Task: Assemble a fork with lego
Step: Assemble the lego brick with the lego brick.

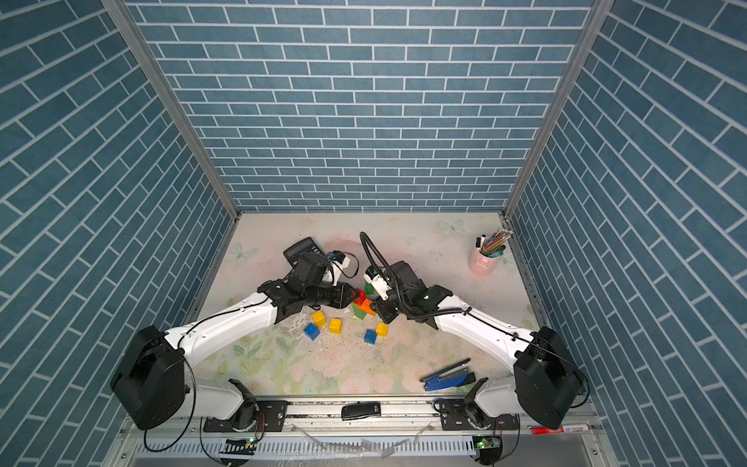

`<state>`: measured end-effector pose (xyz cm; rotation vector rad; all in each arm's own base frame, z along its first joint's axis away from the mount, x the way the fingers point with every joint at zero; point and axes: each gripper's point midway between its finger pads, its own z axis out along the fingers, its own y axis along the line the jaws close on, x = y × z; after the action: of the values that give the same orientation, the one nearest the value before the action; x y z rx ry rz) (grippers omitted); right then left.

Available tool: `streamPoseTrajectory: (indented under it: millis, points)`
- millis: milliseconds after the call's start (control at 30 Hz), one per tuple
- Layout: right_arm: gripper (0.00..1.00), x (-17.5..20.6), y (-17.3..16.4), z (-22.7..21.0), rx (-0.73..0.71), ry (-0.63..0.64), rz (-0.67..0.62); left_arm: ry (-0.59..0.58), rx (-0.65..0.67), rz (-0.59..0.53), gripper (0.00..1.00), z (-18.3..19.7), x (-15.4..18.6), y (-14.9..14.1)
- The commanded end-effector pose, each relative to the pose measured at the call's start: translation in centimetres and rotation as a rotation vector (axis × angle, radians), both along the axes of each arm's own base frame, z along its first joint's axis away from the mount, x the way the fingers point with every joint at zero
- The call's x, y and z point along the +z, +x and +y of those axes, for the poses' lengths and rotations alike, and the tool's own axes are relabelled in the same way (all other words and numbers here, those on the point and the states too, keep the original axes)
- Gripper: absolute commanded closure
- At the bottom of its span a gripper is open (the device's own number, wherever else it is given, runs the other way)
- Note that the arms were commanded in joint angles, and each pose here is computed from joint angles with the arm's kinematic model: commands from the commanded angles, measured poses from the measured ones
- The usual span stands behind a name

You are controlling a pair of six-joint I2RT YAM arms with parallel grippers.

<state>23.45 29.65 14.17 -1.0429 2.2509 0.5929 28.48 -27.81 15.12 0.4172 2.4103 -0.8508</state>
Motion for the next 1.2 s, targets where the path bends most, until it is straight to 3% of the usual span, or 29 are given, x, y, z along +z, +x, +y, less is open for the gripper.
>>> streamPoseTrajectory:
  millis: [0, 167, 267, 367, 500, 733, 1167]
  points:
    - [1.00, 0.0, 0.1, -0.2, 0.047, -0.062, -0.032, 0.012, 0.010, 0.020, 0.68, 0.4, -1.0, 0.0]
    - [1.00, 0.6, 1.0, -0.7, 0.013, -0.084, -0.067, -0.033, 0.024, 0.034, 0.68, 0.2, -1.0, 0.2]
    - [1.00, 0.2, 3.0, -3.5, -0.169, -0.116, -0.061, -0.035, 0.030, 0.036, 0.68, 0.3, -1.1, 0.2]
    - [1.00, -2.1, 4.6, -6.9, -0.378, -0.111, 0.039, -0.033, 0.028, 0.034, 0.68, 0.3, -1.1, 0.1]
    - [1.00, -5.5, 5.3, -9.1, -0.508, -0.157, 0.114, -0.033, 0.023, 0.034, 0.68, 0.3, -1.0, 0.1]
    - [1.00, -8.9, 6.0, -9.2, -0.564, -0.146, 0.156, -0.030, 0.022, 0.031, 0.68, 0.5, -0.8, 0.0]
    - [1.00, -13.2, 5.6, -10.5, -0.589, -0.261, 0.151, -0.031, 0.023, 0.032, 0.68, 0.5, -0.8, 0.1]
